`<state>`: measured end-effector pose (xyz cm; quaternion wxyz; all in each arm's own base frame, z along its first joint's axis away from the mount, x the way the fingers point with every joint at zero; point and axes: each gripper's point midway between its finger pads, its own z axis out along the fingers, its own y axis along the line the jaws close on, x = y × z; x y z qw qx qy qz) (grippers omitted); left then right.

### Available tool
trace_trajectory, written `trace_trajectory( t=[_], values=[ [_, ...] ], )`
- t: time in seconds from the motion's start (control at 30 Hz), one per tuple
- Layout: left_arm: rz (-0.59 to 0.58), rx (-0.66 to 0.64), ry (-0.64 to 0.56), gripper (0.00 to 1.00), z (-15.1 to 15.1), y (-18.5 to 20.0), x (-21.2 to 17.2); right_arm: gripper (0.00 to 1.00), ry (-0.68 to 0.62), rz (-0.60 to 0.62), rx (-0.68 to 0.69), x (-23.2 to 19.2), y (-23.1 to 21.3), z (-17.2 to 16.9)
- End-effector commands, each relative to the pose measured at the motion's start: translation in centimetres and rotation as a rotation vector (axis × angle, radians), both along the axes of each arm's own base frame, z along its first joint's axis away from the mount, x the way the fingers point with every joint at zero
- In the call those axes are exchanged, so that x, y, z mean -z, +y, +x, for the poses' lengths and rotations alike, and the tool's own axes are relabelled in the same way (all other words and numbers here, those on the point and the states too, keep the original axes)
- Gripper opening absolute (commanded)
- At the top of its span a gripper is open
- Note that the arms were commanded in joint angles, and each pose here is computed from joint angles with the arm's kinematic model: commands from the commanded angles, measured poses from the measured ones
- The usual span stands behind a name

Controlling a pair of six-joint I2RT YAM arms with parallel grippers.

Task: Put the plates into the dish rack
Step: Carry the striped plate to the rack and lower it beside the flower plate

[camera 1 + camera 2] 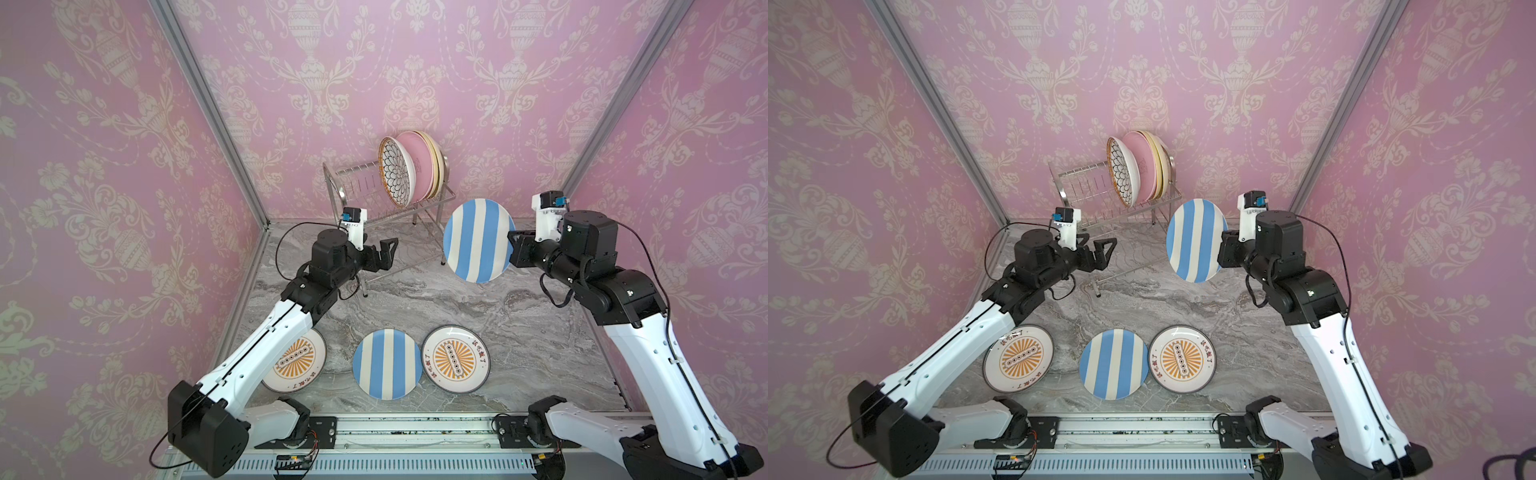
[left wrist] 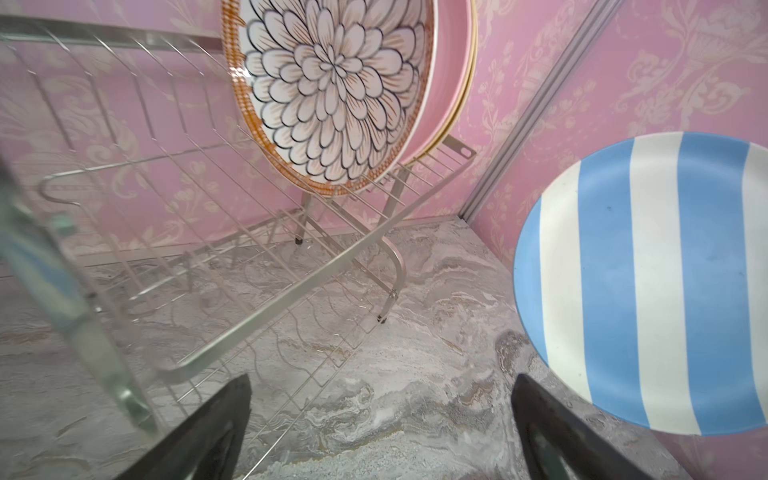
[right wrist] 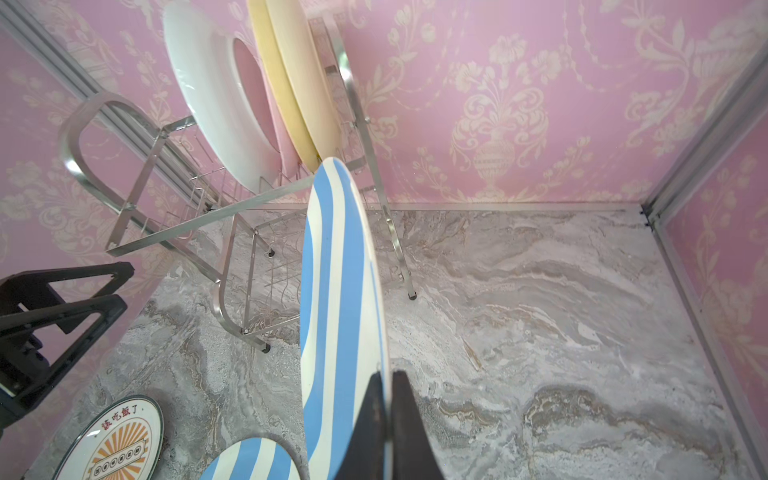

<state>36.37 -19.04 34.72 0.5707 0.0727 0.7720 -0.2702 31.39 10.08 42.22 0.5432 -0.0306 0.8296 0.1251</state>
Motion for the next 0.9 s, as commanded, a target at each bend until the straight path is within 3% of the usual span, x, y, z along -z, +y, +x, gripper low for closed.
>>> trace_trajectory(
  t=[0.0,0.2,0.33,0.57,0.87],
  values=[
    [0.059,-0.14,-0.015,0.99,-0.4,4.1,0.6,0.0,-0.062,-0.083,0.008,-2.6,0.4,-0.4],
    [0.067,-0.34,-0.056,0.99,-1.6,11.1,0.1,0.0,-0.194,-0.134,-0.06,-7.0,5.2,0.8],
    [0.038,-0.397,-0.037,0.99,-2.1,13.5,0.9,0.0,-0.299,-0.163,-0.101,-9.6,10.0,2.4],
    [-0.009,-0.411,0.063,0.99,-2.4,14.8,4.5,0.0,-0.394,-0.189,-0.133,-11.7,16.3,5.1],
    [-0.032,-0.363,0.12,0.99,-2.6,14.1,6.2,0.0,-0.503,-0.227,-0.018,-12.2,20.5,11.2]
  ],
)
